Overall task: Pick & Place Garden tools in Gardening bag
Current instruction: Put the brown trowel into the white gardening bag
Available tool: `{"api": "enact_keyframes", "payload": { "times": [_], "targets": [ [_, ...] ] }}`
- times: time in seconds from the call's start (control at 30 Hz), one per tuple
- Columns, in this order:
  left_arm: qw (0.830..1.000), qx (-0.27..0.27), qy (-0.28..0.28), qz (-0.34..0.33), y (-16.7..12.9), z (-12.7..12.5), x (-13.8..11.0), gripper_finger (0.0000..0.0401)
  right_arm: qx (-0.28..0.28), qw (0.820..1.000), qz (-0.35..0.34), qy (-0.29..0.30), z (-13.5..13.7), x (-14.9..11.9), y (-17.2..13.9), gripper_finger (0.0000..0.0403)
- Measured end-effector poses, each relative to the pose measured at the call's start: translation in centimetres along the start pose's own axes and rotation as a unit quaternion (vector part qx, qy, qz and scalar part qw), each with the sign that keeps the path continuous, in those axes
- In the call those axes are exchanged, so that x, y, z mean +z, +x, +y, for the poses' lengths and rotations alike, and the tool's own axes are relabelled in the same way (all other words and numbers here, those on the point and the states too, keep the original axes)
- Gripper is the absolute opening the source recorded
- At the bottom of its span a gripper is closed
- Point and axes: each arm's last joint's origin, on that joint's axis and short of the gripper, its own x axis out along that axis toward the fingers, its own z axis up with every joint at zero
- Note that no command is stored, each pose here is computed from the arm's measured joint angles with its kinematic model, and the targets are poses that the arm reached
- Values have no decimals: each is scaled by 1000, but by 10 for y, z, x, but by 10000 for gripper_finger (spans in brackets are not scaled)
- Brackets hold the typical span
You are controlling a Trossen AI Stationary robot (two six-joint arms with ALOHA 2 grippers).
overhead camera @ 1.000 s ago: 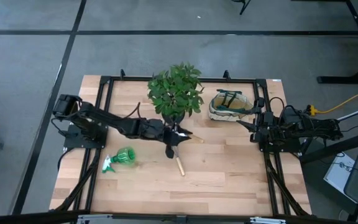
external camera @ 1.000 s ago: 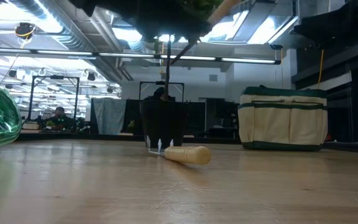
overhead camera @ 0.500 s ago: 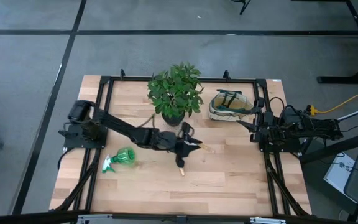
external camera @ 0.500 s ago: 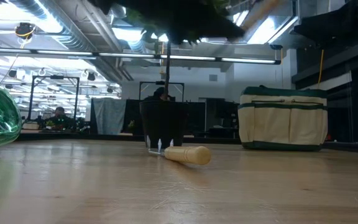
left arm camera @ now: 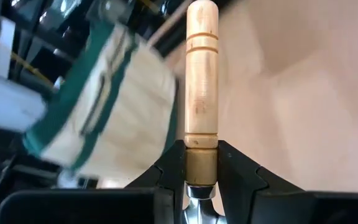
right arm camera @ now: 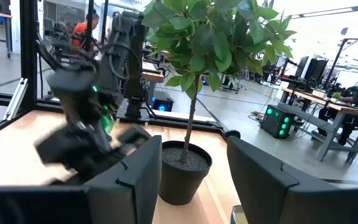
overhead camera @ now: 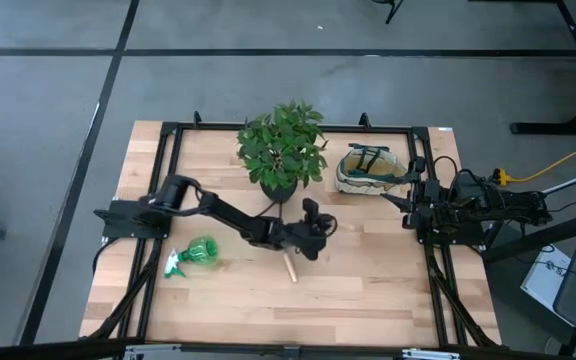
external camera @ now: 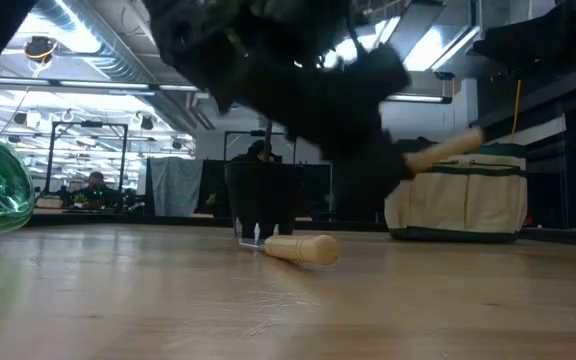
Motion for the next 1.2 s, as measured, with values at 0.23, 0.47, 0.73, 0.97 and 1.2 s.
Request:
{"api": "enact_keyframes", "payload": {
  "times": [0.23,0.47,0.73,0.97,1.2],
  "targets": [
    [999,11,-2,44,25,1,-31,65,0,1000,0,0,0,0,0,185],
    [998,13,-13,57,35,9,-43,65,0,1000,0,0,0,0,0,185],
    [994,16,-9,109,39,14,-56,65,0,1000,0,0,0,0,0,185],
    [987,26,4,157,47,27,-74,65,0,1000,0,0,0,0,0,185],
    [986,5,-26,167,50,32,-83,65,0,1000,0,0,0,0,0,186]
  ]
}}
